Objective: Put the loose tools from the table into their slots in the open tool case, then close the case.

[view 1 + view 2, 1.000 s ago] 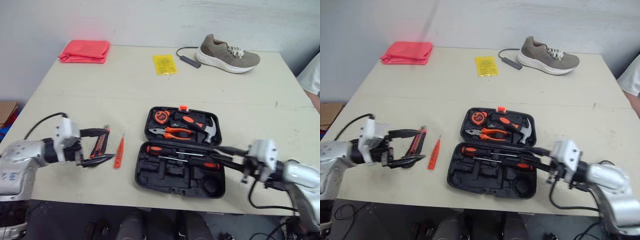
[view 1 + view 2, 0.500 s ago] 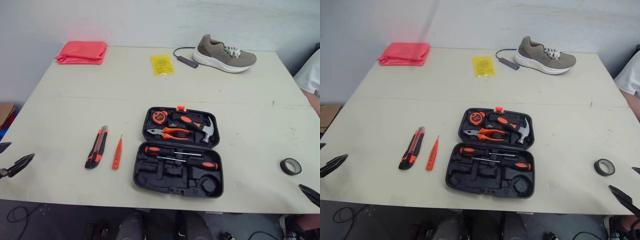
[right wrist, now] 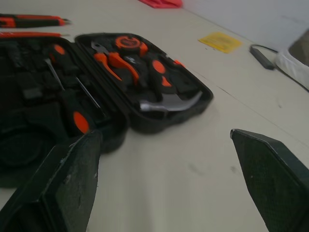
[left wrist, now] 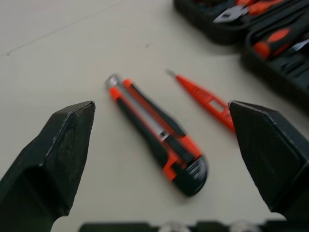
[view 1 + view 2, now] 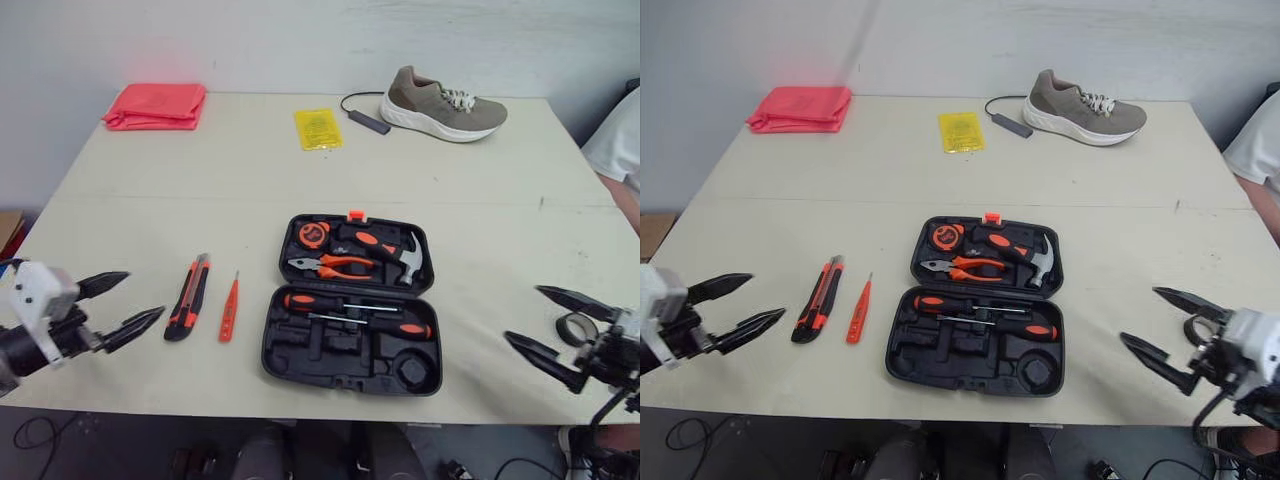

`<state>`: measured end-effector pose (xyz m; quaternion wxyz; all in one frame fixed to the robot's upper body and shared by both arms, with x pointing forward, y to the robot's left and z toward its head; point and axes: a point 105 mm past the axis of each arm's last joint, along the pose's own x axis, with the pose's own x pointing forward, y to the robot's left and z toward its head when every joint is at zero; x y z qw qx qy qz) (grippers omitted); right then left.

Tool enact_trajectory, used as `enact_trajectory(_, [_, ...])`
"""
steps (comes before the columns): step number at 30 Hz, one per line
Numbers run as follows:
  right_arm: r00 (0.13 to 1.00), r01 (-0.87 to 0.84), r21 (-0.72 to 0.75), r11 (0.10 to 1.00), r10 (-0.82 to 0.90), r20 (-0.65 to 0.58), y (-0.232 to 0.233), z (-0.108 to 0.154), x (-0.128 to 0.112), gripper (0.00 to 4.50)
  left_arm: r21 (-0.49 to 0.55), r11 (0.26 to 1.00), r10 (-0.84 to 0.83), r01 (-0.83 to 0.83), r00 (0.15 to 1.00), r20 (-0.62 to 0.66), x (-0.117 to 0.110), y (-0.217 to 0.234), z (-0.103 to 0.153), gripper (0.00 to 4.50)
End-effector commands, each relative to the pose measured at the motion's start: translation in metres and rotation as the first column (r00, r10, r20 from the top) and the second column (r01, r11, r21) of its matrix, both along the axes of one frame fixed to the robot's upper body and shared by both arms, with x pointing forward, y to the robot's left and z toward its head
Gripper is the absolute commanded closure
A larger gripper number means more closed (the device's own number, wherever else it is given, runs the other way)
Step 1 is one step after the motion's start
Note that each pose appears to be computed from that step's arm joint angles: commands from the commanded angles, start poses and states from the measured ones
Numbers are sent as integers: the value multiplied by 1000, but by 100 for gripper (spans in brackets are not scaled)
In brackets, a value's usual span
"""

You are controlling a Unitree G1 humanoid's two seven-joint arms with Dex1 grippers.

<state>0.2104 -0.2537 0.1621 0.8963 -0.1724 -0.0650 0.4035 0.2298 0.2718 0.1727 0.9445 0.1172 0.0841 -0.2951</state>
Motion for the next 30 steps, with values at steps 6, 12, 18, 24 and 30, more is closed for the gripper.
enact_trajectory(6, [964, -255, 58, 965, 249, 98, 61, 18, -4, 6, -9, 994, 108, -110, 985, -135, 2, -70, -24, 0])
enact_trajectory(12, [954, -276, 28, 961, 271, 128, 65, 20, 1, 6, 16, 983, 182, -183, 964, -191, 2, -98, -52, 0])
enact_trajectory(18, [956, -269, 42, 962, 262, 133, 66, 26, 4, 6, 22, 957, 287, -289, 933, -218, 11, -102, -71, 0])
enact_trajectory(24, [955, -265, 38, 964, 256, 147, 67, 27, 6, 6, 39, 944, 326, -326, 916, -233, 24, -100, -79, 0])
enact_trajectory(30, [924, -350, 39, 936, 338, 178, 83, 33, -3, 6, 75, 935, 353, -348, 882, -312, 31, -100, -95, 0])
